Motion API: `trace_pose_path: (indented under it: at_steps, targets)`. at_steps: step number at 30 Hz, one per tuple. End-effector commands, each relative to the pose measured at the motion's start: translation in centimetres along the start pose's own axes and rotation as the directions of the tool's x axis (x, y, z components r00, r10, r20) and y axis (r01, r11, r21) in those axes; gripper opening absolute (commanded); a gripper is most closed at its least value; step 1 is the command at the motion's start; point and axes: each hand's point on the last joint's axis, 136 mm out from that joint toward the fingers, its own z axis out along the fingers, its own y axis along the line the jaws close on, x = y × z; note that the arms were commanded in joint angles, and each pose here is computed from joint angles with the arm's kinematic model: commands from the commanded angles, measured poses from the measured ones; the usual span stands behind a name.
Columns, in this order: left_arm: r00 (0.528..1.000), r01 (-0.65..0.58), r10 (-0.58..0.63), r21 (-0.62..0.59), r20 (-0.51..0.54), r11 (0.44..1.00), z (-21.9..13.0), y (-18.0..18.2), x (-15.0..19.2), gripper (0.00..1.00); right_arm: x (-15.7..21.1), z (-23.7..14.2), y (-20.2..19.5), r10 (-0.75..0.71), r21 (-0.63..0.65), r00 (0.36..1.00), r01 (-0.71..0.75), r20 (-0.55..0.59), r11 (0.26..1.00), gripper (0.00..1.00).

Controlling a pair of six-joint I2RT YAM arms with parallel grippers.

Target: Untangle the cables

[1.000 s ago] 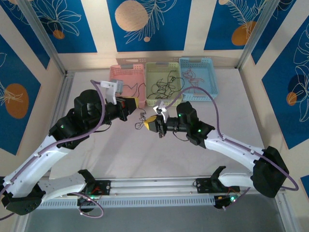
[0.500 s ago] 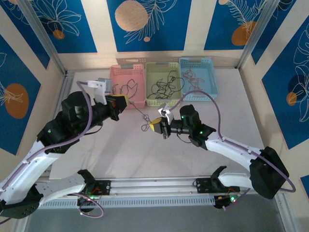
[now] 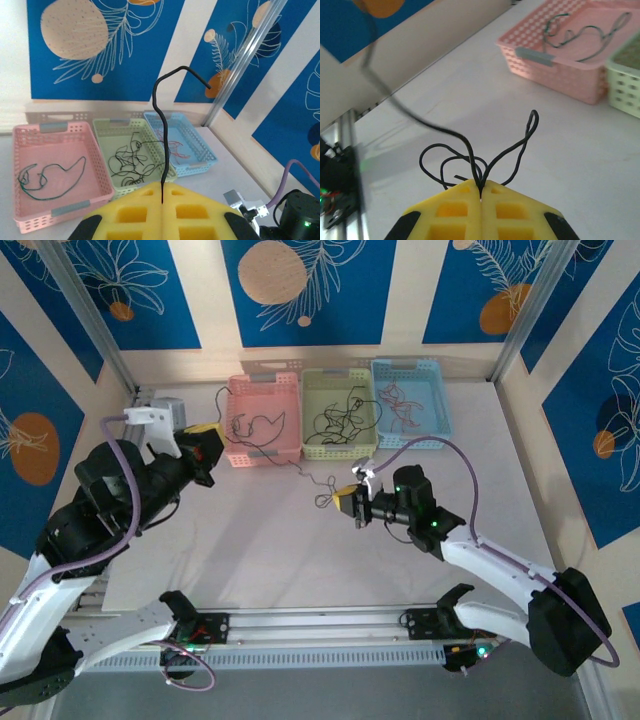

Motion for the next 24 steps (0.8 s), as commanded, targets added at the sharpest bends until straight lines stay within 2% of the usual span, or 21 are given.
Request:
trace_pose_path:
  at_steps: [1, 4, 9, 13, 18, 24]
  targets:
    - [0.998, -0.042, 0.043, -0.036, 0.044, 0.998, -1.2, 0.6, -1.7, 0.00, -0.1, -0.7, -2.6, 0.062, 0.101, 0.998, -0.064, 0.030, 0.993, 0.00]
    - [0.998, -0.048, 0.049, -0.023, 0.026, 0.999, -0.9, 0.3, -1.3, 0.00, -1.7, -1.3, -3.1, 0.084, 0.103, 0.993, -0.092, 0.078, 0.990, 0.00]
    - [0.999, -0.043, 0.043, -0.001, -0.013, 0.999, 0.7, -0.2, 0.0, 0.00, -4.9, -1.8, -2.9, 0.043, 0.108, 0.992, -0.057, 0.121, 0.993, 0.00]
    - [0.996, -0.062, 0.063, 0.021, -0.058, 0.998, 2.9, -1.2, 1.0, 0.00, -7.1, -1.9, -3.9, 0.071, 0.125, 0.986, -0.090, 0.149, 0.988, 0.00]
    - [0.982, -0.055, 0.071, 0.097, -0.174, 0.994, 8.2, -3.5, 3.3, 0.00, -10.1, -1.4, -6.2, 0.119, 0.212, 0.981, -0.151, 0.154, 0.966, 0.00]
    - [0.940, 0.026, 0.025, 0.145, -0.339, 0.989, 17.9, -3.7, 6.9, 0.00, -12.9, 0.3, -12.0, 0.253, 0.314, 0.953, -0.294, 0.163, 0.903, 0.00]
